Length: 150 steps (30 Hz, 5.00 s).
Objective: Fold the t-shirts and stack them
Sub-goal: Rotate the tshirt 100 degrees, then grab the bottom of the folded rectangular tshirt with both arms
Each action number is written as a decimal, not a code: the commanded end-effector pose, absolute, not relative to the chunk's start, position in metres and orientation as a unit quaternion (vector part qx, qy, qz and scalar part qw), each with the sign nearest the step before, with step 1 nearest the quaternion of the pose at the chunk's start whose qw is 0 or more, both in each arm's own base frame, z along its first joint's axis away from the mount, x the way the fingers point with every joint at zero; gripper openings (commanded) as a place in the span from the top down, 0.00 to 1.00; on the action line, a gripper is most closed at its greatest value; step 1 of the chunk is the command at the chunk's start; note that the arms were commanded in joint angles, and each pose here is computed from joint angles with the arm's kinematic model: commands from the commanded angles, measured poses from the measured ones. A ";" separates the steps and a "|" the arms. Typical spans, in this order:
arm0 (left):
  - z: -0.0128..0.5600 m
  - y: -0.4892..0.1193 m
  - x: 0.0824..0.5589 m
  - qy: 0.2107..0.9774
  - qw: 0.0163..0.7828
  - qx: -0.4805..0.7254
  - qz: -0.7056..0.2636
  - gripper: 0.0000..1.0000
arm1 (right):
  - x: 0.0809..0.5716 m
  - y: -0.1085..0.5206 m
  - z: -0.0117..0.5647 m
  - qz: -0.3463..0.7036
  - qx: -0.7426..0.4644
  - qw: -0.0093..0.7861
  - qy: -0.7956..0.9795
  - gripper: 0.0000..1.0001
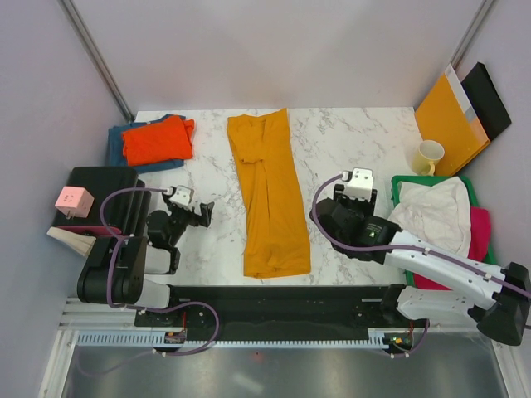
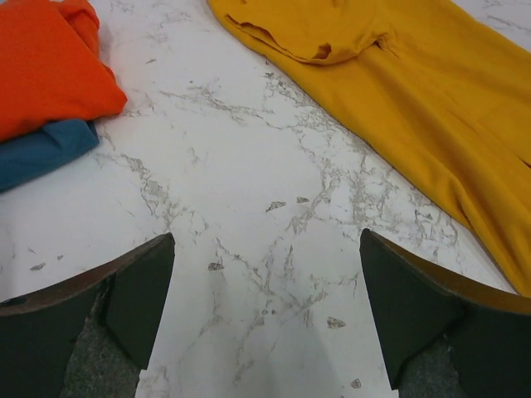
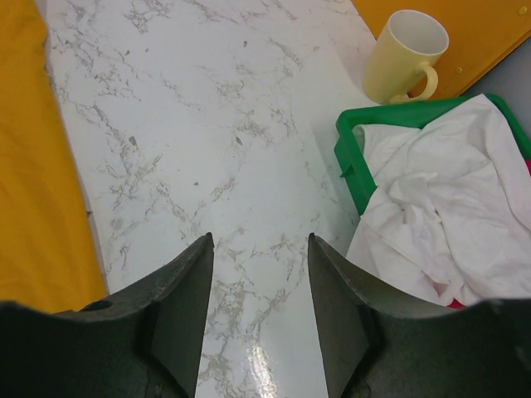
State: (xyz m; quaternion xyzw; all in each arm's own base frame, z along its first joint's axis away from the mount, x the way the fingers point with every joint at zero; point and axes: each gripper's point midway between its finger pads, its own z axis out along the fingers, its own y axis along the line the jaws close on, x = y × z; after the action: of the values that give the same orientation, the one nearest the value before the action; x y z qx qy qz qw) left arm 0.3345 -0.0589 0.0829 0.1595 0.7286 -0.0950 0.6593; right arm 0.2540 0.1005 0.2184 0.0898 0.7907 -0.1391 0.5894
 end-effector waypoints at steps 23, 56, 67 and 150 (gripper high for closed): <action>0.106 -0.027 0.372 0.734 0.675 0.053 -0.050 0.00 | 0.295 0.173 0.202 -0.045 0.027 0.591 0.805 0.35; 0.088 -0.160 0.261 0.933 0.263 -0.220 -0.108 0.00 | 0.338 0.208 0.190 0.002 -0.020 0.516 0.856 0.35; 0.085 -0.238 0.278 0.956 0.250 -0.016 -0.155 0.25 | 0.388 0.225 0.117 0.050 -0.007 0.430 0.901 0.86; 0.000 -0.196 0.106 0.982 0.133 -0.079 -0.112 0.98 | 0.143 0.208 0.007 0.106 -0.002 0.289 0.951 0.69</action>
State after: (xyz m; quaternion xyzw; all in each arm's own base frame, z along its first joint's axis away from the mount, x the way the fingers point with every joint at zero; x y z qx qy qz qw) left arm 0.1198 -0.2175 0.0133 -0.1058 0.9691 -0.1647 0.1502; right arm 0.1571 0.2225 0.0175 -0.0205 0.9424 0.1176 0.3124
